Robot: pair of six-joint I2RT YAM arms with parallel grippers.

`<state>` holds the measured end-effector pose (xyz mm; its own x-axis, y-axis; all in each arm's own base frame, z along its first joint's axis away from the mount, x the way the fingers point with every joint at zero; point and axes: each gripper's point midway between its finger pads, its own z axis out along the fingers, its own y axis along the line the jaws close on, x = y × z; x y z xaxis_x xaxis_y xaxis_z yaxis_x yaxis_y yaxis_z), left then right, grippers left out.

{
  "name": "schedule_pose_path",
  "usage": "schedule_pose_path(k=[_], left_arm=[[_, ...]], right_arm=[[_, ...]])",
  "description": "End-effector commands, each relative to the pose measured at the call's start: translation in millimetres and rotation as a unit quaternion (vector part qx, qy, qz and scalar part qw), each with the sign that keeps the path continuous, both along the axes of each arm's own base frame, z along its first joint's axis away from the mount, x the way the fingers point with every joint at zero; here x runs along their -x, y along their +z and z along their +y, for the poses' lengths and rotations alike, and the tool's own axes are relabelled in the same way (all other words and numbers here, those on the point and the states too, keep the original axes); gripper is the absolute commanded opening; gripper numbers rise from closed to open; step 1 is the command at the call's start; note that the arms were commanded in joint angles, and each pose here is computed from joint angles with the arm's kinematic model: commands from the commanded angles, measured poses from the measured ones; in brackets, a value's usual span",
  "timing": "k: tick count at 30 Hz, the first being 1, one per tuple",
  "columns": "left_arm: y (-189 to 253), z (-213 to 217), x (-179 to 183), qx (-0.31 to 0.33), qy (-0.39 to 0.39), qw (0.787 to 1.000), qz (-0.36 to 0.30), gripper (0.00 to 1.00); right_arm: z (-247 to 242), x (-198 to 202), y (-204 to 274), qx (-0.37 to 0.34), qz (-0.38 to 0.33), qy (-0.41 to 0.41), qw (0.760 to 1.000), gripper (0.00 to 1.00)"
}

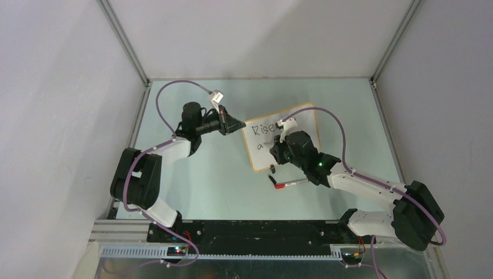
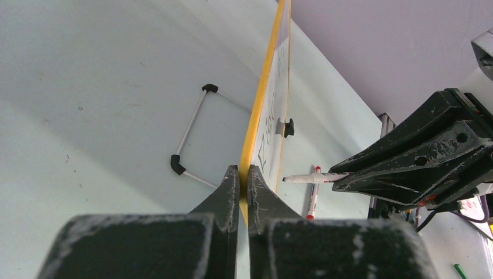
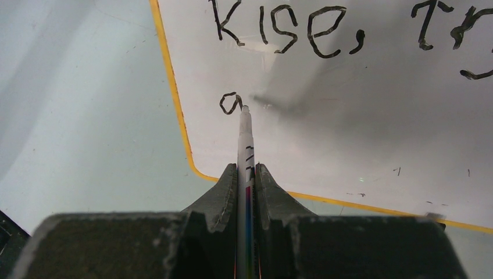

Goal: Write a sentence on the whiteboard

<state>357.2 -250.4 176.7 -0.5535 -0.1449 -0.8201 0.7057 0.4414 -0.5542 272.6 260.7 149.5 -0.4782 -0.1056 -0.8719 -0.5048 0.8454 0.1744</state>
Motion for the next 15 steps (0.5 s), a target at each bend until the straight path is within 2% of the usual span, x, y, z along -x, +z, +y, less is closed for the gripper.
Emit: schedule_pose_path(k=[1, 15], left_arm=[[15.4, -2.5, -2.2, -0.009, 0.002, 0.999, -0.032, 0.02], [16.0, -3.4, -1.8, -0.008, 0.001, 0.999, -0.032, 0.02]], right_arm=[[4.8, -10.1, 21.3, -0.01, -0.021, -0.004, 1.0, 0.0], [2.3, -16.2, 23.2, -0.012, -0.021, -0.013, 1.0, 0.0]])
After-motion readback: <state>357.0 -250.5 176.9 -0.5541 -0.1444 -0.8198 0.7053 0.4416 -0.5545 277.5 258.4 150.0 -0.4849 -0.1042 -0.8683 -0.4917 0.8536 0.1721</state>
